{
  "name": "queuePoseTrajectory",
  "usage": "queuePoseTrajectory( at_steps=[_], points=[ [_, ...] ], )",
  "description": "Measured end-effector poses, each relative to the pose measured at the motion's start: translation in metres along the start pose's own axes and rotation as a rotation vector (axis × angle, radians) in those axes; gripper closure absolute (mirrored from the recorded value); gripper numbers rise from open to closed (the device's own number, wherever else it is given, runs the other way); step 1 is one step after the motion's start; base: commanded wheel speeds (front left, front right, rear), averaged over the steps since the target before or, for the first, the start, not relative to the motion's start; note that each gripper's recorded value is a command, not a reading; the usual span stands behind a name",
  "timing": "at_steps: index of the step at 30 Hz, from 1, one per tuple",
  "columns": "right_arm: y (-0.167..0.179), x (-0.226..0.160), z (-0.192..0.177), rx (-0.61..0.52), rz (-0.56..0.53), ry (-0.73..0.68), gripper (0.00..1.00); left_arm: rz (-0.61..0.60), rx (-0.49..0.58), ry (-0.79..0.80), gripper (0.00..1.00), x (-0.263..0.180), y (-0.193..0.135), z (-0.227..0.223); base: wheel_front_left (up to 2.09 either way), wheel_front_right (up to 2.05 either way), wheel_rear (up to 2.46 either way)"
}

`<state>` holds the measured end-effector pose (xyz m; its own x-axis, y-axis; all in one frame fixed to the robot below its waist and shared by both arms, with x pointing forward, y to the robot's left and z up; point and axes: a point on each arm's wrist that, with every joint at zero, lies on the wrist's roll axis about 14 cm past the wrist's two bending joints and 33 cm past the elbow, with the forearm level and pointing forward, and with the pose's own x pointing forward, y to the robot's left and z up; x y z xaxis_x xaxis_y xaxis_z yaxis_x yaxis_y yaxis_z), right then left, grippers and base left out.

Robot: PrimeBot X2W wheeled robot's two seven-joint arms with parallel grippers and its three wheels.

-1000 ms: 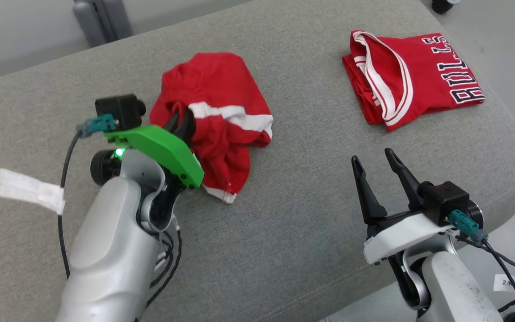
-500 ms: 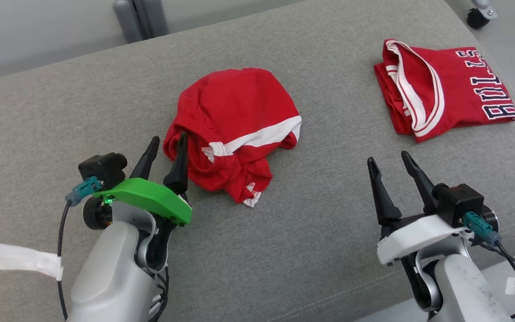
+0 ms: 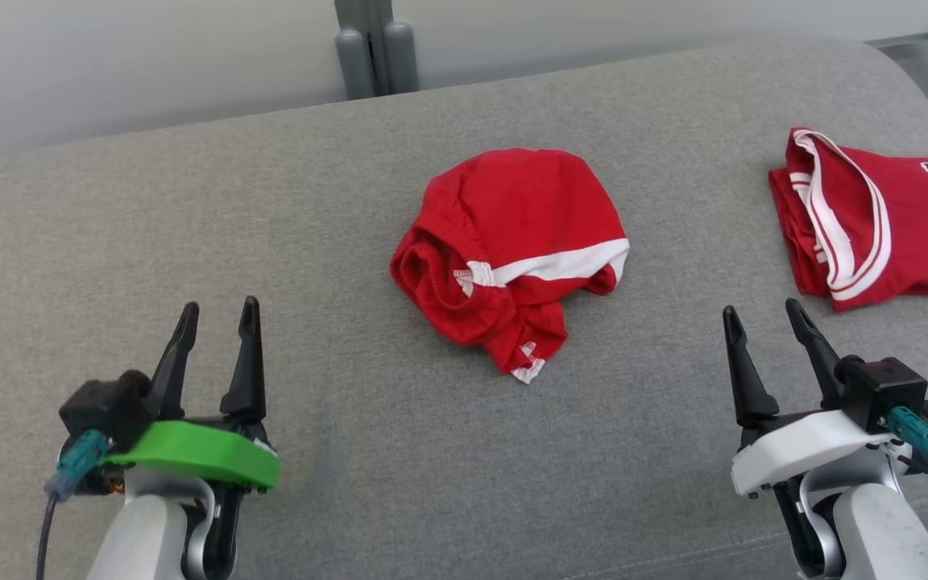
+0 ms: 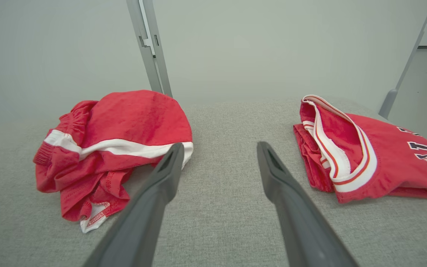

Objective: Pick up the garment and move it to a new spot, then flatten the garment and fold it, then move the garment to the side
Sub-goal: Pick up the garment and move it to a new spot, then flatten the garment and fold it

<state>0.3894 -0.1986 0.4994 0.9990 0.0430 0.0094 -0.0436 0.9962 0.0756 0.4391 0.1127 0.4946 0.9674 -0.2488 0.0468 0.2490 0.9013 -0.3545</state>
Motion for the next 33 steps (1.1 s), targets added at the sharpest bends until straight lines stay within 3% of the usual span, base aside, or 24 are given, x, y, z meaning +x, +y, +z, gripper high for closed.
queuePoseTrajectory(
  at_steps=[4,14,33],
  points=[
    [0.002,0.001,-0.003,-0.003,0.01,-0.003,0.0,0.035,0.073,-0.047,0.0,-0.021,0.009,0.015,0.0,0.0,0.0],
    [0.011,-0.002,-0.015,0.014,0.027,0.019,0.0,0.136,0.134,-0.034,0.0,-0.058,0.034,0.011,0.0,0.0,0.0],
    [0.018,-0.003,-0.025,0.03,0.037,0.049,0.0,0.145,0.105,-0.012,0.0,-0.056,0.033,-0.001,0.0,0.0,0.0]
  ],
)
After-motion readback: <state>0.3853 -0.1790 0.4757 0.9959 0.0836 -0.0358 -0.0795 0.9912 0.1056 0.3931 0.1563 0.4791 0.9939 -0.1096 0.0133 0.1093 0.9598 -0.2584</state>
